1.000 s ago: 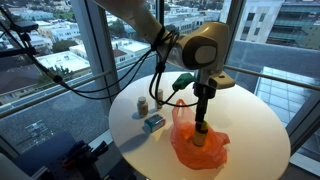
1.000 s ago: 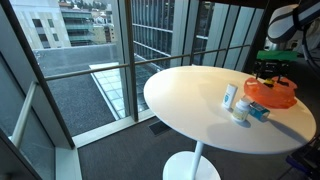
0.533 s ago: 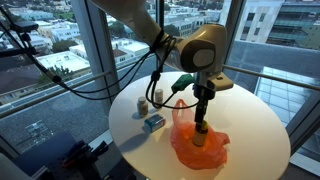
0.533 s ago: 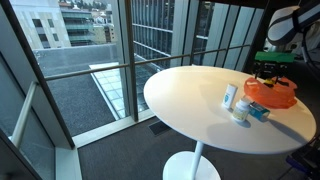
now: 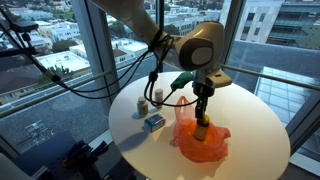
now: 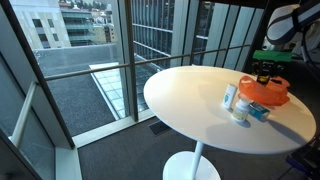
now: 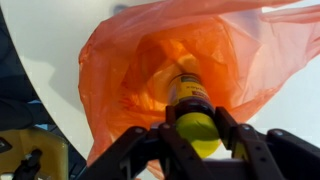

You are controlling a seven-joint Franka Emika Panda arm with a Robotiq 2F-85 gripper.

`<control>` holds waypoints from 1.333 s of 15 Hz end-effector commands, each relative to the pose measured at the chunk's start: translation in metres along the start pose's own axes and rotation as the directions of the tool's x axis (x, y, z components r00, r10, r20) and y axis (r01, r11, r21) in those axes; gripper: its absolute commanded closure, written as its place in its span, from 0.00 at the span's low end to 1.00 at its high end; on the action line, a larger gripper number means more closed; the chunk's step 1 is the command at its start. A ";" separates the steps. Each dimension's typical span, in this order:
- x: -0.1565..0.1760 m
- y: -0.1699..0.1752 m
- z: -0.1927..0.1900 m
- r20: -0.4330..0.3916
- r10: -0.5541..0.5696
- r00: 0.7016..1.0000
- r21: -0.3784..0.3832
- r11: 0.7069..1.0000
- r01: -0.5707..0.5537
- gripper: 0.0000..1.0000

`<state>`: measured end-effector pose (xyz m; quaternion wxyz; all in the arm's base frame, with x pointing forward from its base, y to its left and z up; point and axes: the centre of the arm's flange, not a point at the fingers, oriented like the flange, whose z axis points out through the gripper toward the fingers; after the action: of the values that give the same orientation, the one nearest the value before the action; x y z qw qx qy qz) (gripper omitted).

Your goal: Take the bottle out of the carrier bag

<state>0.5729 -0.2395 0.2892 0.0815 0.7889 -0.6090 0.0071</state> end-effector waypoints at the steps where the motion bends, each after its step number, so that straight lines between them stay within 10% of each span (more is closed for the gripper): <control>1: -0.019 0.005 -0.027 -0.032 -0.011 0.999 0.021 1.000 0.012 0.81; 20: -0.116 -0.062 -0.173 -0.182 -0.149 0.972 0.137 0.975 0.175 0.81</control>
<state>0.6104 -0.1091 0.4253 0.0716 0.8308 -0.5404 0.1121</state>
